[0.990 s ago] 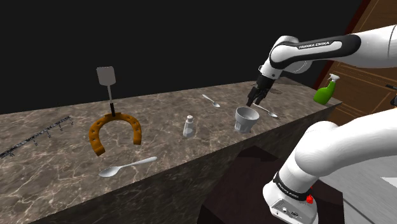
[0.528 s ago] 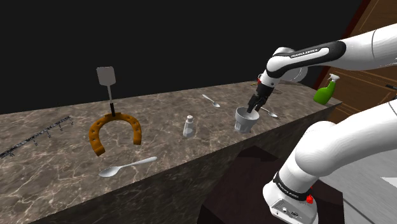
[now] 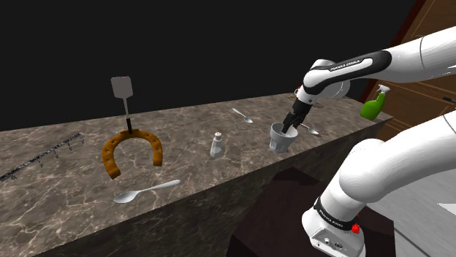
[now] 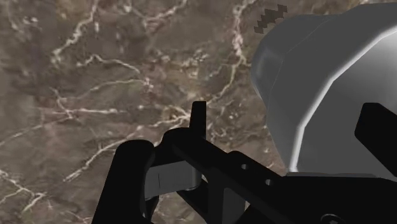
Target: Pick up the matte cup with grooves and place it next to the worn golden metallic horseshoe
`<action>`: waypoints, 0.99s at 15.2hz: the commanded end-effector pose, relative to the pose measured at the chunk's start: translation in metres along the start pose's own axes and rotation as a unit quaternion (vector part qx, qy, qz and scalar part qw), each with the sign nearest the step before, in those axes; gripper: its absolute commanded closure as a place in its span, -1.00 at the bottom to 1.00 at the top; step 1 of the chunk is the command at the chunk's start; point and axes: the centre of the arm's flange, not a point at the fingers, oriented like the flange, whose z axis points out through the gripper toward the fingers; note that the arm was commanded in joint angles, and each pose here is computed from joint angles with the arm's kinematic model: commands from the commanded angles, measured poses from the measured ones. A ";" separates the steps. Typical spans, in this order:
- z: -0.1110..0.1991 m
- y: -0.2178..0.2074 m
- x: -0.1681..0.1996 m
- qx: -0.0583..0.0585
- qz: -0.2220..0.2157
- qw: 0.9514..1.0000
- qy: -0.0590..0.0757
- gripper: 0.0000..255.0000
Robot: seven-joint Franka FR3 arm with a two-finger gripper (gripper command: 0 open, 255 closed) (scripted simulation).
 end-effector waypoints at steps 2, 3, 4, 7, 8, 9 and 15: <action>0.000 0.000 0.000 0.000 0.000 1.000 0.000 -1.00; 0.000 0.000 0.000 0.000 0.000 1.000 0.000 1.00; 0.000 0.000 0.000 0.000 0.000 1.000 0.000 1.00; 0.000 0.000 0.000 0.000 0.000 1.000 0.000 1.00; 0.000 0.000 0.000 0.000 0.000 1.000 0.000 1.00; 0.000 0.000 0.000 0.000 0.000 1.000 0.000 1.00; -0.015 -0.003 0.001 0.000 0.000 1.000 0.000 1.00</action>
